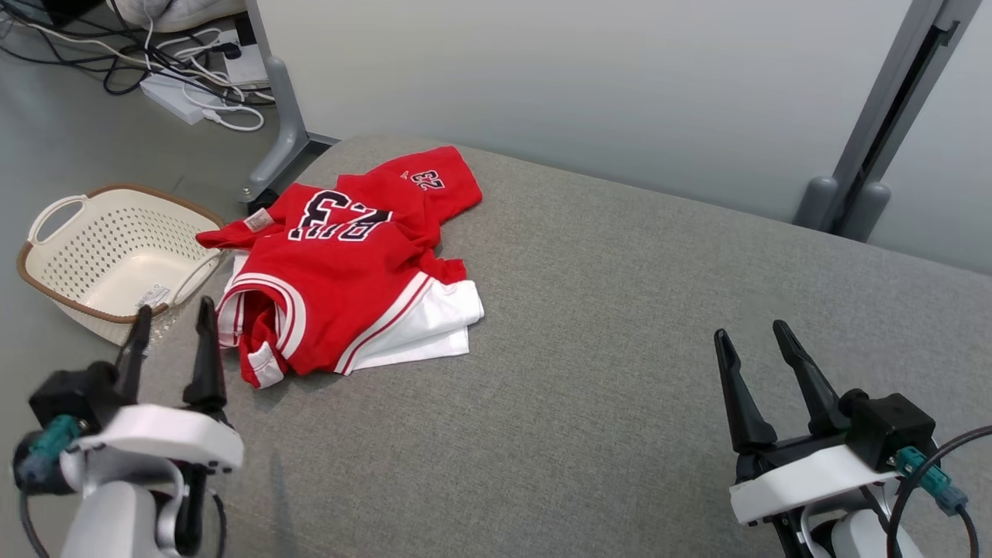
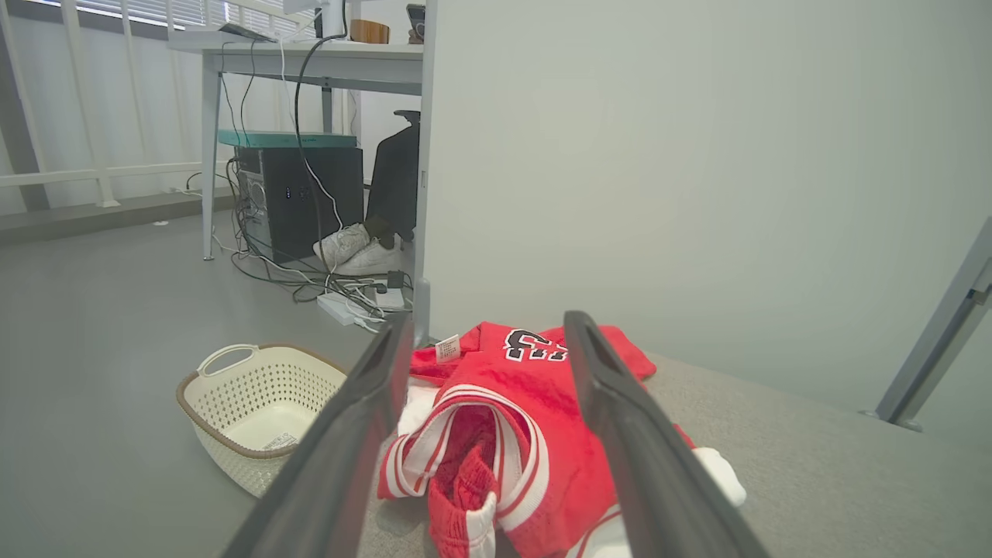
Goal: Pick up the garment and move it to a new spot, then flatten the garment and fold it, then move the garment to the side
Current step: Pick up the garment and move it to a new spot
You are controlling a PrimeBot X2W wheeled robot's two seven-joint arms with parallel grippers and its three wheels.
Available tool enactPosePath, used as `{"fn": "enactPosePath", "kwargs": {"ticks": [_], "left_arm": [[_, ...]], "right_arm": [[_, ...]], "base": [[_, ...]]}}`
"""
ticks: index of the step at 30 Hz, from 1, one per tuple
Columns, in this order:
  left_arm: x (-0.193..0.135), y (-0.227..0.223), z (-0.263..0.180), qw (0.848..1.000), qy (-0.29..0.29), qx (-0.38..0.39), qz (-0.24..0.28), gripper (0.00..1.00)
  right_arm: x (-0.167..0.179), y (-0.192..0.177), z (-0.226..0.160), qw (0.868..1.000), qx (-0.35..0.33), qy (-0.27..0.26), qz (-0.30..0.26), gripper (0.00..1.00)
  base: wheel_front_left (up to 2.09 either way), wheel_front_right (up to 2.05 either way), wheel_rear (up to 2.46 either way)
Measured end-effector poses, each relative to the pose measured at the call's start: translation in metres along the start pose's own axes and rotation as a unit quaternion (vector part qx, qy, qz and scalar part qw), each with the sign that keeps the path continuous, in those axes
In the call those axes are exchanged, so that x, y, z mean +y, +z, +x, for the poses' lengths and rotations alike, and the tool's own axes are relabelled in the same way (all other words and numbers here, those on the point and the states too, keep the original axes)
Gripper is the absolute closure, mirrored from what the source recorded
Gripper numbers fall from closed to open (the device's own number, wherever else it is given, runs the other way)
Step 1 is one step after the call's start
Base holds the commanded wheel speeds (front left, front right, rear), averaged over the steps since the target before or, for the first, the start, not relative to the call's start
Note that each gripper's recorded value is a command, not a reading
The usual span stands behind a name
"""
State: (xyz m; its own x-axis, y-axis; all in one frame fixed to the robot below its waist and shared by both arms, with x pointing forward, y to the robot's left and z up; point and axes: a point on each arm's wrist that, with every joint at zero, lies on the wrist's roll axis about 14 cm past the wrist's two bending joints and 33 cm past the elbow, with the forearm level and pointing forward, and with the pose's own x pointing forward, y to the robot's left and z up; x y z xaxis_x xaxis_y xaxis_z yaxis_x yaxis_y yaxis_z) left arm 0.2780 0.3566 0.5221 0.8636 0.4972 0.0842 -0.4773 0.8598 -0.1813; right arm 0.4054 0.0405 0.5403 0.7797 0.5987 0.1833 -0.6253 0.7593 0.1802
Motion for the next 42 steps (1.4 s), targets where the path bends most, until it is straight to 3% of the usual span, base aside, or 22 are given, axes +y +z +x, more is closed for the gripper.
{"fn": "enactPosePath", "kwargs": {"ticks": [9,15,23,29,33,40,41,42], "left_arm": [[-0.001,0.026,0.068,0.999,-0.022,0.048,0.011,0.00],[-0.003,-0.005,0.095,0.984,-0.029,0.175,0.016,0.00],[0.002,-0.065,0.099,0.931,-0.010,0.363,0.011,0.00],[0.001,-0.090,0.100,0.901,0.002,0.434,-0.011,0.00],[-0.012,-0.116,0.087,0.857,-0.004,0.515,-0.030,0.00],[-0.016,-0.134,0.077,0.816,-0.008,0.577,-0.038,0.00],[-0.018,-0.134,0.078,0.815,-0.010,0.578,-0.038,0.17],[-0.018,-0.134,0.078,0.814,-0.012,0.579,-0.037,0.45]], "right_arm": [[-0.022,-0.011,0.001,1.000,0.008,-0.025,0.010,0.00],[-0.037,-0.010,-0.001,0.999,0.006,-0.043,0.010,0.00],[-0.059,-0.012,-0.011,0.997,0.011,-0.074,0.006,0.00],[-0.078,-0.012,-0.018,0.995,0.011,-0.099,0.002,0.00],[-0.090,-0.014,-0.023,0.993,0.014,-0.115,-0.002,0.00],[-0.106,-0.019,-0.032,0.990,0.022,-0.137,-0.005,0.00],[-0.106,-0.020,-0.033,0.990,0.023,-0.139,-0.005,0.00],[-0.107,-0.020,-0.033,0.990,0.023,-0.140,-0.005,0.00]], "base": [[0.00,0.00,0.00],[0.00,0.00,0.00],[0.00,0.00,0.00],[0.00,0.00,0.00],[0.00,0.00,0.00],[0.00,0.00,0.00],[0.00,0.00,0.00],[0.00,0.00,0.00]]}}
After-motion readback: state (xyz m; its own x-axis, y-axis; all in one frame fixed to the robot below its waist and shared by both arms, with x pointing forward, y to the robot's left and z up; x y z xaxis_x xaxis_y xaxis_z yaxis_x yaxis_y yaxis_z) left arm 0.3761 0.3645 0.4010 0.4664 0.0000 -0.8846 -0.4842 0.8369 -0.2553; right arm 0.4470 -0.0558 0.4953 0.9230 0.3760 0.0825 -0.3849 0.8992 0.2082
